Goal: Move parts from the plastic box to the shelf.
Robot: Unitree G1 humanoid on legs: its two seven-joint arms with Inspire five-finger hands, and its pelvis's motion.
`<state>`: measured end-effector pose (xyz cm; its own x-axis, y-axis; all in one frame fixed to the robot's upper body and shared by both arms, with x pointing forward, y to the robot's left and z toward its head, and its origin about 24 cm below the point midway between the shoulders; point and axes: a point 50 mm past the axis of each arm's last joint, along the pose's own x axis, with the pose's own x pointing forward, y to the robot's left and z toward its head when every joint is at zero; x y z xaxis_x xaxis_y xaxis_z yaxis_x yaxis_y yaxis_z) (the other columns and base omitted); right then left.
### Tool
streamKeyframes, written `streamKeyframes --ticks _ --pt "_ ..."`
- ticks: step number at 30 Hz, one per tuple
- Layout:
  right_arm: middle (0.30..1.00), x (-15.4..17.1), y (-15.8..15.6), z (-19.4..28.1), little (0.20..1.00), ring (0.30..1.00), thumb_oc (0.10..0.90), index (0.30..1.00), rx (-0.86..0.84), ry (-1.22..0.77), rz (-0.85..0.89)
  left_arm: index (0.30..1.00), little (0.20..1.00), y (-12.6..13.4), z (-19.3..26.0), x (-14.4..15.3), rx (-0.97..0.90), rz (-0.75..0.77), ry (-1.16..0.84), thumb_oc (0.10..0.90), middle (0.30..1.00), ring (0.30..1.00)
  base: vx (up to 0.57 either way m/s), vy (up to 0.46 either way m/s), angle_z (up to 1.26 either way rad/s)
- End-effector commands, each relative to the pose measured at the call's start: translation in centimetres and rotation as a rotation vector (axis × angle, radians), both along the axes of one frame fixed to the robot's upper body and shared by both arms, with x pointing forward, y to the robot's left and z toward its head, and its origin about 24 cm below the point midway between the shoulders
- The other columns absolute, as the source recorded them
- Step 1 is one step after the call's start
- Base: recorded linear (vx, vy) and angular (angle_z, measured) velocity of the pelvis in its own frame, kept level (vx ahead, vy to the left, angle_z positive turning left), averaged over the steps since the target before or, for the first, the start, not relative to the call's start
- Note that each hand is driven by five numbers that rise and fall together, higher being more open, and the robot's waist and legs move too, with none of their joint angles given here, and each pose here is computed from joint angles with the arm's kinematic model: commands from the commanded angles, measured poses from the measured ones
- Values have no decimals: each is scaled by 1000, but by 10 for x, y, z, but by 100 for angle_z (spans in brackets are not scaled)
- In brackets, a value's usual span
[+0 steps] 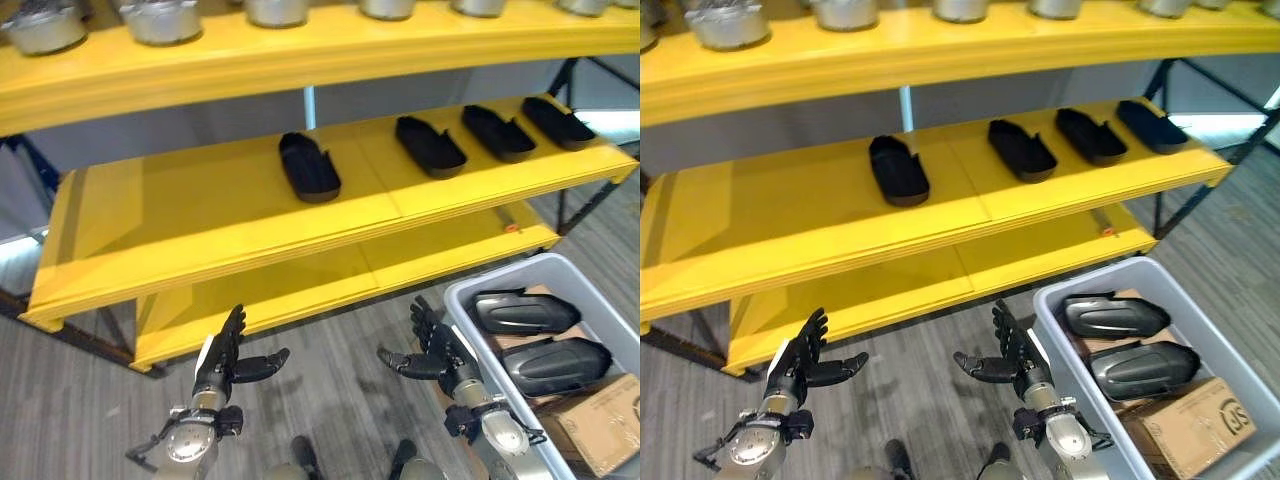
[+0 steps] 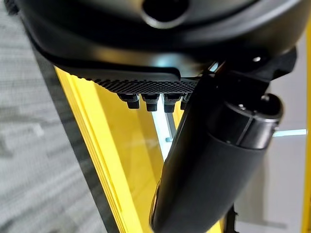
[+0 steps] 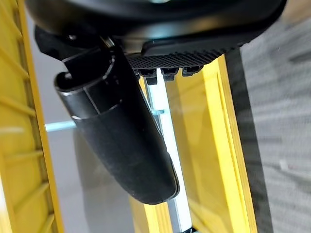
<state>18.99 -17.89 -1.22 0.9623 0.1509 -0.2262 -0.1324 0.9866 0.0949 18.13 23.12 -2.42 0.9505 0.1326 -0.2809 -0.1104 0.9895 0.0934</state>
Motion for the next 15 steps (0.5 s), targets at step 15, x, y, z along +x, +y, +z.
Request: streamKeyframes --ticks 15 --pt "1000 10 -29 46 1000 1000 900 1000 -16 -271 -121 1000 1000 -23 39 27 -64 -127 -249 900 1000 1000 34 -96 -37"
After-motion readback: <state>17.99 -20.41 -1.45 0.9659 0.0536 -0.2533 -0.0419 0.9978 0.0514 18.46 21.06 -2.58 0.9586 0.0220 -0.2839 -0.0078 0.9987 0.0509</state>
